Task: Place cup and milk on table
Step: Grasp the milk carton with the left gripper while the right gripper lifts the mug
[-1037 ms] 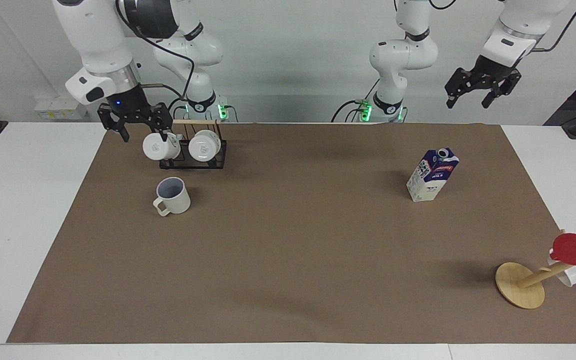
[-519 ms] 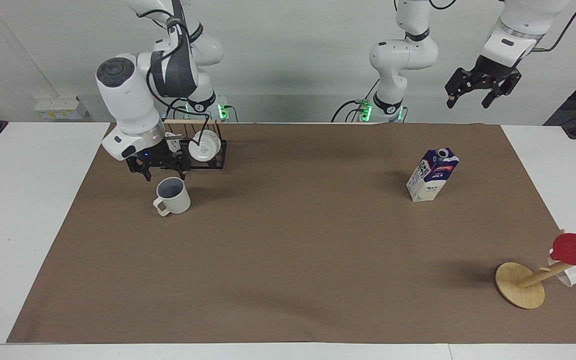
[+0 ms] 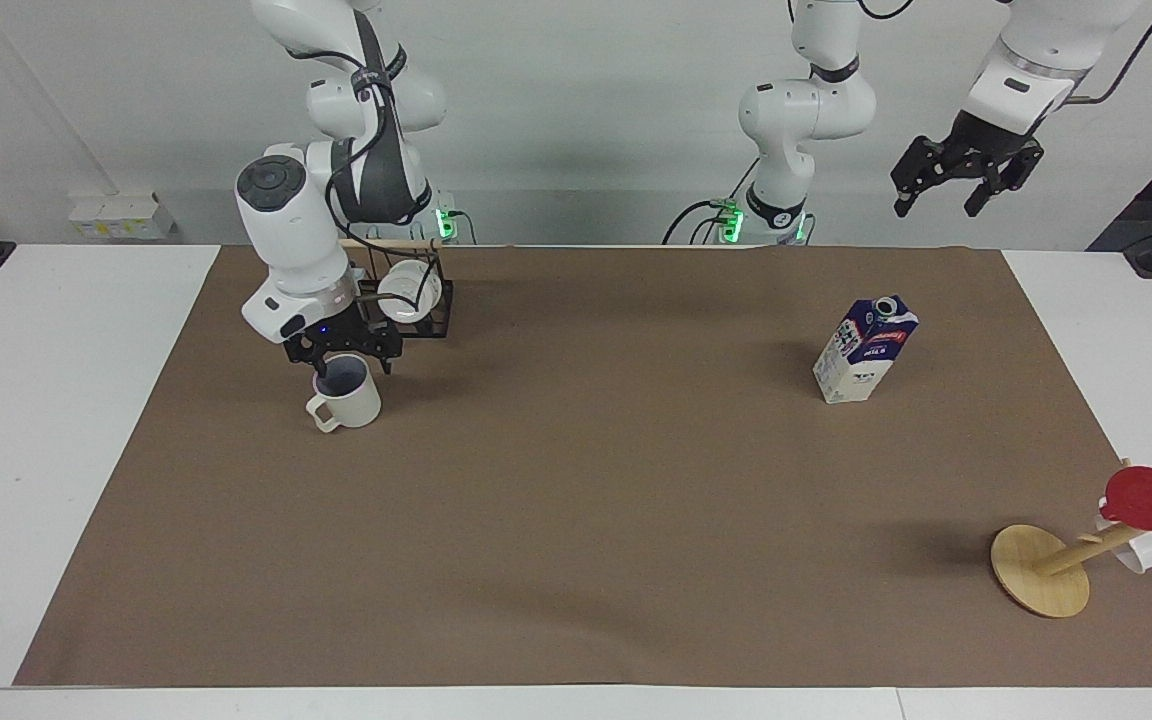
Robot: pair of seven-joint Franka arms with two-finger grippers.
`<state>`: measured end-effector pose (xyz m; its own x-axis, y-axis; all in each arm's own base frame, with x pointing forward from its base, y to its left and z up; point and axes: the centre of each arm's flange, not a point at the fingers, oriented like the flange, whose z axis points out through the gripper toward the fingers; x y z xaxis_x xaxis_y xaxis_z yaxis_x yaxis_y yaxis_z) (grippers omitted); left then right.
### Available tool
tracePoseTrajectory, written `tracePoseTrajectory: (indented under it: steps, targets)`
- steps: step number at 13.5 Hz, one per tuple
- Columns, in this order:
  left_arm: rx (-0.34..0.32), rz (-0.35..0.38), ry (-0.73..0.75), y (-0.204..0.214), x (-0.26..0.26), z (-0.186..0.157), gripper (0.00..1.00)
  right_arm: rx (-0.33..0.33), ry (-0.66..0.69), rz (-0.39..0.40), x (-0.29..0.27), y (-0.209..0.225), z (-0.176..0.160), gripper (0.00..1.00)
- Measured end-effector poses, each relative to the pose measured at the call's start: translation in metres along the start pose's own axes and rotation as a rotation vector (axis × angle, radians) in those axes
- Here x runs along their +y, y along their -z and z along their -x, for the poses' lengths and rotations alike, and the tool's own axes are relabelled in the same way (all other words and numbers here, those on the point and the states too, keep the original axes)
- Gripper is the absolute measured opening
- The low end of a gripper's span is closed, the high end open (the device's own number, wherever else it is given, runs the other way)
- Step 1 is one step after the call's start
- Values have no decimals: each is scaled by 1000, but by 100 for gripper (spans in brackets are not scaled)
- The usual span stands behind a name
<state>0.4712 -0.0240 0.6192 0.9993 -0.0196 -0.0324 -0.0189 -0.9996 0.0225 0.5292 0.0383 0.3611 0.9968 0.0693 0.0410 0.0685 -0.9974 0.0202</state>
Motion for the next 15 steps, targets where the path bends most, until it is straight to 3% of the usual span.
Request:
tracePoseTrajectory:
  steps: [5,6,10,14,15]
  targets:
    - [12,-1,21,-62,-12,4,100,11,3,0,1,-20,5,100]
    - [18,-1,14,-72,-13,5,100,10,7,0,1,-21,5,95]
    - [36,-3,-9,-100,-22,5,100,9,13,0,2,-21,5,47]
    - [62,-5,-12,-115,-23,4,100,14,9,2,4,-18,0,4]
    - [68,-6,-13,-123,-23,5,100,14,8,2,5,-14,-6,4]
